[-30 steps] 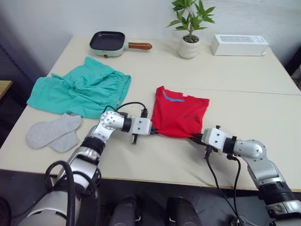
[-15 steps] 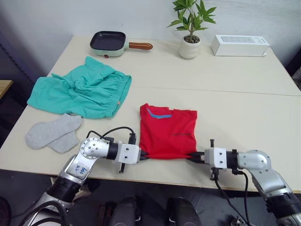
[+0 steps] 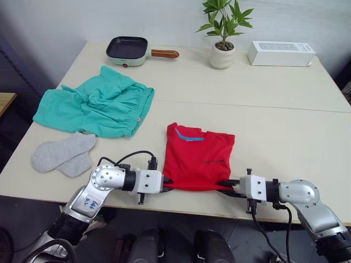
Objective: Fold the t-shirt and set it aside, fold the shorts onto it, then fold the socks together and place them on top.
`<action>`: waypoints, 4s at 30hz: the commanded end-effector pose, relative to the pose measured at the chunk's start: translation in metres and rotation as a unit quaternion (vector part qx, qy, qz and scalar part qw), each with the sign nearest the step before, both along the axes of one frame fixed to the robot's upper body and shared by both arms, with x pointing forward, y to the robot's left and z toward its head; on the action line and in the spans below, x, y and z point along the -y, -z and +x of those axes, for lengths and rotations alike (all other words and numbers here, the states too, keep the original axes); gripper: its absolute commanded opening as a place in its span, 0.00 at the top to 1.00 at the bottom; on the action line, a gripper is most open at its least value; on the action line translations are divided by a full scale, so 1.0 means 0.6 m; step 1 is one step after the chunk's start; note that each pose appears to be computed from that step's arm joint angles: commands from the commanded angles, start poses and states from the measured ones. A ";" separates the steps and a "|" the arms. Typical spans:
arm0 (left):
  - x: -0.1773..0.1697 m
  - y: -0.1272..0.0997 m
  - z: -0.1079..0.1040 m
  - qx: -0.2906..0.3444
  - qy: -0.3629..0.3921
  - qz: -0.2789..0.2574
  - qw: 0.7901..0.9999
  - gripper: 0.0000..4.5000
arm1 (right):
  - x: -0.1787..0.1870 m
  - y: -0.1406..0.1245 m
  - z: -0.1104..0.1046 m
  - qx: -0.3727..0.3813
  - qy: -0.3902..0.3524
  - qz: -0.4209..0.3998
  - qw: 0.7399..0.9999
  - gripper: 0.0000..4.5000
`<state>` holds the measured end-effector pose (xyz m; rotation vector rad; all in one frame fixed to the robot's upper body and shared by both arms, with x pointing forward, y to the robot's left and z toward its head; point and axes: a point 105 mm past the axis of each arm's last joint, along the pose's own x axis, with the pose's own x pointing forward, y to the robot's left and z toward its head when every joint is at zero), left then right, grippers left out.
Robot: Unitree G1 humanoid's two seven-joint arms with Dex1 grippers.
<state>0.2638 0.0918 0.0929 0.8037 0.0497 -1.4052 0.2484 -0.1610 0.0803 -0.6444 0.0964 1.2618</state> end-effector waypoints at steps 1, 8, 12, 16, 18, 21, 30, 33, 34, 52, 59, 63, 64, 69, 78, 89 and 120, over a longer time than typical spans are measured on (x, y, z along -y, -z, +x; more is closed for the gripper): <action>-0.007 -0.042 0.000 -0.002 -0.022 -0.060 0.998 0.52 | 0.005 -0.018 -0.043 -0.097 -0.014 0.019 0.995 0.52; -0.023 -0.107 -0.017 -0.088 -0.021 -0.178 0.980 0.72 | -0.003 -0.100 -0.036 -0.140 0.004 0.124 0.982 0.82; 0.009 -0.083 0.019 -0.073 -0.039 -0.169 0.982 1.00 | -0.056 -0.091 0.003 -0.050 0.006 0.149 0.988 1.00; 0.039 -0.037 0.055 -0.074 -0.081 -0.163 0.980 1.00 | -0.098 -0.059 0.037 -0.009 0.028 0.163 0.986 1.00; 0.044 0.004 0.053 -0.091 -0.084 -0.122 0.985 1.00 | -0.107 -0.044 0.050 -0.002 0.045 0.169 0.985 1.00; 0.041 0.031 0.058 -0.088 -0.102 -0.094 0.986 1.00 | -0.101 -0.038 0.068 0.013 0.080 0.180 0.980 1.00; 0.027 0.070 0.033 -0.116 -0.116 -0.064 0.984 1.00 | -0.026 -0.020 0.142 0.006 0.266 0.215 0.940 1.00; 0.023 0.061 0.047 -0.113 -0.136 -0.084 0.981 1.00 | -0.002 -0.016 0.165 -0.019 0.317 0.227 0.921 1.00; 0.024 0.057 0.051 -0.110 -0.139 -0.093 0.980 1.00 | 0.006 -0.014 0.171 -0.024 0.332 0.228 0.915 1.00; 0.056 -0.070 0.131 -0.048 -0.126 -0.246 0.960 1.00 | -0.068 -0.117 0.157 0.016 0.194 0.272 0.942 1.00; 0.060 -0.016 0.181 -0.045 -0.197 -0.204 0.958 1.00 | -0.084 -0.045 0.181 0.006 0.219 0.237 0.947 1.00; 0.047 0.003 0.188 -0.047 -0.227 -0.188 0.955 1.00 | -0.028 -0.034 0.217 0.000 0.305 0.248 0.920 1.00; 0.045 0.004 0.188 -0.049 -0.231 -0.189 0.953 1.00 | -0.017 -0.033 0.222 -0.001 0.320 0.250 0.914 1.00; 0.050 -0.068 0.163 -0.071 -0.180 -0.345 0.918 1.00 | 0.019 -0.038 0.239 0.005 0.372 0.258 0.891 1.00; 0.062 0.003 0.085 -0.126 -0.080 -0.203 0.968 1.00 | 0.017 -0.069 0.229 -0.005 0.354 0.297 0.887 1.00; -0.003 -0.006 0.073 -0.130 -0.072 -0.191 0.970 1.00 | 0.102 -0.125 0.167 -0.101 0.307 0.287 0.902 0.92; 0.004 -0.008 0.093 -0.084 -0.058 -0.207 0.973 1.00 | -0.035 -0.014 0.069 -0.530 0.260 0.147 0.793 0.36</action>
